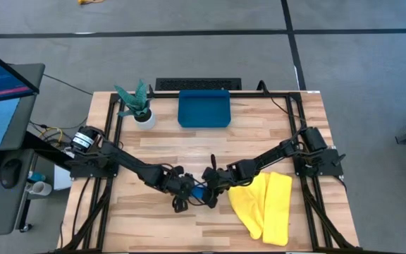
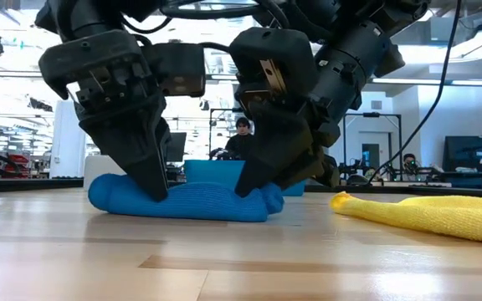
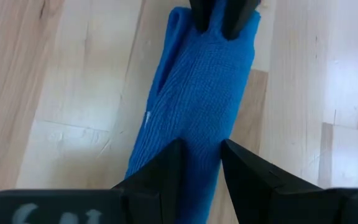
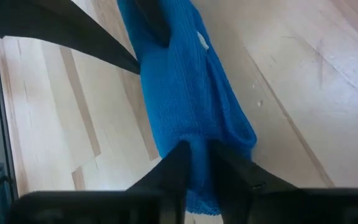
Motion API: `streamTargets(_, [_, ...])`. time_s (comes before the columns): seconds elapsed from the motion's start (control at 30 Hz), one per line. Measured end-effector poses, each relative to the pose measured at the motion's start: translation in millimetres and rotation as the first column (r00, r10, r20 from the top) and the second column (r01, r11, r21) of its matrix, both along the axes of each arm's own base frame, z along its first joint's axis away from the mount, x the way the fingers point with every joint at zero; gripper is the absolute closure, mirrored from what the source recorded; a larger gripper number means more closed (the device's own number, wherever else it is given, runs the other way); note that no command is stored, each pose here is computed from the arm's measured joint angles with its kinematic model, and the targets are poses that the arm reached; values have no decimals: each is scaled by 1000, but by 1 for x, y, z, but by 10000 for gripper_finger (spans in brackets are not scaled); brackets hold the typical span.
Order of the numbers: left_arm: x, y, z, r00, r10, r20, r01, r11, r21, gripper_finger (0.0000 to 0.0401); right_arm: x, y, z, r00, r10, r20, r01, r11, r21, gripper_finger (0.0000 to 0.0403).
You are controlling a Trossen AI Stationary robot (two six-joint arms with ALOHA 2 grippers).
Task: Roll microfiber towels into tight, uniform cylinder then place into a basket
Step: Roll the blue microfiber towel, then put the rolled blue microfiber towel into the blue bin
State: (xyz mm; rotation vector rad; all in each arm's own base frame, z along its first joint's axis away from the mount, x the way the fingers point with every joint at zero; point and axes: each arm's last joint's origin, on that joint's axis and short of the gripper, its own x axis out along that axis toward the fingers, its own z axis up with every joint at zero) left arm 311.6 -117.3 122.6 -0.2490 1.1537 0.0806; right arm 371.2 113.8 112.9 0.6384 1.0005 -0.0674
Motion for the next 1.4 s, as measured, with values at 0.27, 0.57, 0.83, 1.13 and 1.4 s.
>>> streamTargets(0.27, [0,0,0,1000,11,-6,-11,1000,-19,290,0,1,3,997,70,30,-69,997,-23,246])
streamTargets(0.57, [0,0,0,998,63,-13,-64,997,-50,290,-26,4,38,986,166,-25,-167,954,-249,235])
streamTargets(0.83, [1,0,0,995,96,-11,-97,992,-75,290,-45,60,53,887,446,116,-324,782,-533,238])
streamTargets(1.13, [2,0,0,991,136,-13,-136,986,-94,290,-39,74,57,703,700,125,-411,543,-732,238])
streamTargets(1.4, [4,4,1,989,149,-9,-149,983,-104,290,-27,58,43,713,698,68,-423,506,-752,221])
